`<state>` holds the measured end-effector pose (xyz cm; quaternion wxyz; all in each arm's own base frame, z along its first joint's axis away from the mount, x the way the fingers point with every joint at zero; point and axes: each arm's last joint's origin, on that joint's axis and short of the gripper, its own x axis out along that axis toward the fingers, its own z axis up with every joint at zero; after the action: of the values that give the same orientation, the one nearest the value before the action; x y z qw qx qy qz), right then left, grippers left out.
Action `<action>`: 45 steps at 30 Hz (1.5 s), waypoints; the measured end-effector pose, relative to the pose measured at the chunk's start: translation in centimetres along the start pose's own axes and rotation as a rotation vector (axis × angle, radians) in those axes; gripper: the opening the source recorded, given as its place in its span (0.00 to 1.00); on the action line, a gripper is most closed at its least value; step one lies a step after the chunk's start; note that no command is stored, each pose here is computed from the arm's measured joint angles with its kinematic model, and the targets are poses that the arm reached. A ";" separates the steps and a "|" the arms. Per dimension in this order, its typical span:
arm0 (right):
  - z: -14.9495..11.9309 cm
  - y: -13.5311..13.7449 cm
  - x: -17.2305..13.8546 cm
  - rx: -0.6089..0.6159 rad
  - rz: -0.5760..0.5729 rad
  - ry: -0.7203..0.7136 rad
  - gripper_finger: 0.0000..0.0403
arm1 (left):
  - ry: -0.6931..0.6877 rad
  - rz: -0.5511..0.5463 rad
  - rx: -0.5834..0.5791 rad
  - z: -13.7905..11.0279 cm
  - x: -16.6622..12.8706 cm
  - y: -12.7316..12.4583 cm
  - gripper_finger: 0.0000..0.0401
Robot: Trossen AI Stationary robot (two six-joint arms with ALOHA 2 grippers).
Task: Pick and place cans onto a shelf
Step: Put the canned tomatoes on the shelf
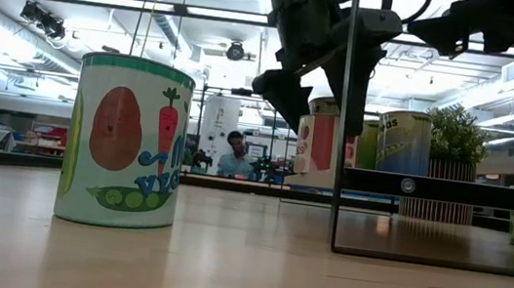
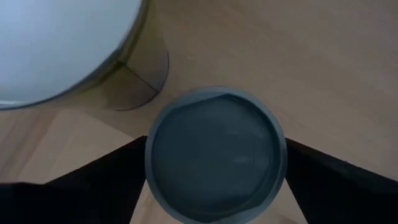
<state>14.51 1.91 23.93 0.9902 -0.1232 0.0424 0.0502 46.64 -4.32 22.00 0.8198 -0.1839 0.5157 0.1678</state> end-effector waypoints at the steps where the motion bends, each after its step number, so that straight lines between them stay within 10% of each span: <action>1: 0.0 0.0 0.0 0.000 0.000 0.000 0.95 | 0.000 0.001 0.001 0.0 0.0 0.0 0.89; 27: -0.1 0.0 0.0 0.001 0.001 0.008 0.95 | -0.023 0.218 0.197 -3.5 -5.8 -1.9 0.88; 45: 0.0 0.0 0.0 0.003 -0.001 0.005 0.95 | -0.041 0.338 0.179 -3.0 -1.6 -1.3 0.88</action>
<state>14.51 1.90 23.88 0.9903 -0.1218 0.0449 0.0492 44.28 -7.04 22.38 0.8032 -0.0178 0.5355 0.2603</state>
